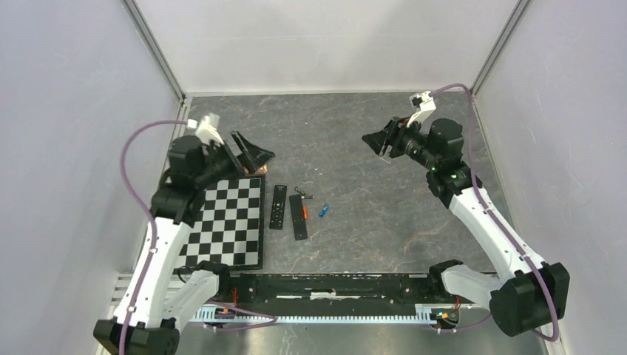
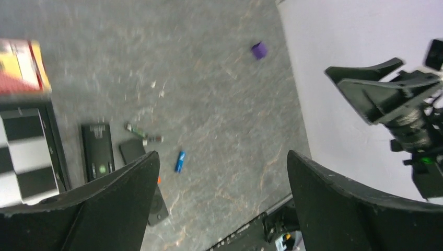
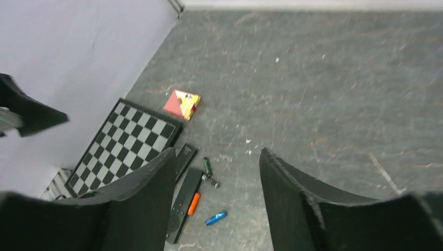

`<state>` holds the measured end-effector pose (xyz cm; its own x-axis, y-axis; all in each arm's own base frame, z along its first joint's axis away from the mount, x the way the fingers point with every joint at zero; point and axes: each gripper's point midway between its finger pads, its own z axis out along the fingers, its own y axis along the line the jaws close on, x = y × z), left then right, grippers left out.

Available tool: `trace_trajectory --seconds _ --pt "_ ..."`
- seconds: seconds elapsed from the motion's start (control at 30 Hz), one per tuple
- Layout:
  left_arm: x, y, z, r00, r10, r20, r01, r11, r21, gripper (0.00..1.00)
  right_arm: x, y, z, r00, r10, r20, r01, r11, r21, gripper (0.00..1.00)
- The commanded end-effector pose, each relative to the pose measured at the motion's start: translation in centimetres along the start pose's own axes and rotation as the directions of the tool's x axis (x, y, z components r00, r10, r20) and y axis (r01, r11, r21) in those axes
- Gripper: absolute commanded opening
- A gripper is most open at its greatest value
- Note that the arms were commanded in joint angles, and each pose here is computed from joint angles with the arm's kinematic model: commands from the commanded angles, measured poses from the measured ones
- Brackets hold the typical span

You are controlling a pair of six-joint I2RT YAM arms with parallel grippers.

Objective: Load the batteries into the remote control
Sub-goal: Pick up the remote control from the center of the board.

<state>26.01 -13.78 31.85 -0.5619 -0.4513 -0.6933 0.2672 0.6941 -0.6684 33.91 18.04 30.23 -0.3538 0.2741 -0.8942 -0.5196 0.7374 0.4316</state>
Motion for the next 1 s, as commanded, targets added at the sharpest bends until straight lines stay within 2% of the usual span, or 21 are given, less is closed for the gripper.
trace_trajectory --seconds 0.0,0.17,0.3,0.53,0.73,0.97 --pt "4.7 2.9 3.2 0.981 -0.189 -0.053 0.181 0.975 -0.133 0.94 3.4 -0.5 0.9 0.994 0.087 -0.063 -0.084 0.995 0.046 0.61" --pt "11.8 4.5 7.1 0.975 -0.096 -0.201 0.034 0.957 -0.289 0.85 7.3 -2.1 1.1 0.975 0.163 -0.151 -0.142 0.98 0.137 0.49" --pt "15.4 7.5 8.1 0.964 -0.031 -0.264 -0.097 0.884 -0.457 0.78 9.1 -3.5 0.9 0.962 0.195 -0.191 -0.155 0.966 0.207 0.43" --pt "19.9 9.1 9.1 0.935 -0.009 -0.355 -0.185 0.842 -0.507 0.73 11.4 -4.3 0.4 0.943 0.236 -0.236 -0.177 0.953 0.245 0.42" --pt "22.4 11.4 7.4 0.921 -0.049 -0.387 -0.209 0.776 -0.595 0.78 13.3 -5.1 0.1 0.931 0.27 -0.248 -0.199 0.94 0.276 0.42" --pt "25.5 11.3 8.2 0.902 -0.071 -0.425 -0.217 0.778 -0.59 0.68 15.1 -5.2 -0.4 0.912 0.3 -0.281 -0.22 0.934 0.282 0.36"
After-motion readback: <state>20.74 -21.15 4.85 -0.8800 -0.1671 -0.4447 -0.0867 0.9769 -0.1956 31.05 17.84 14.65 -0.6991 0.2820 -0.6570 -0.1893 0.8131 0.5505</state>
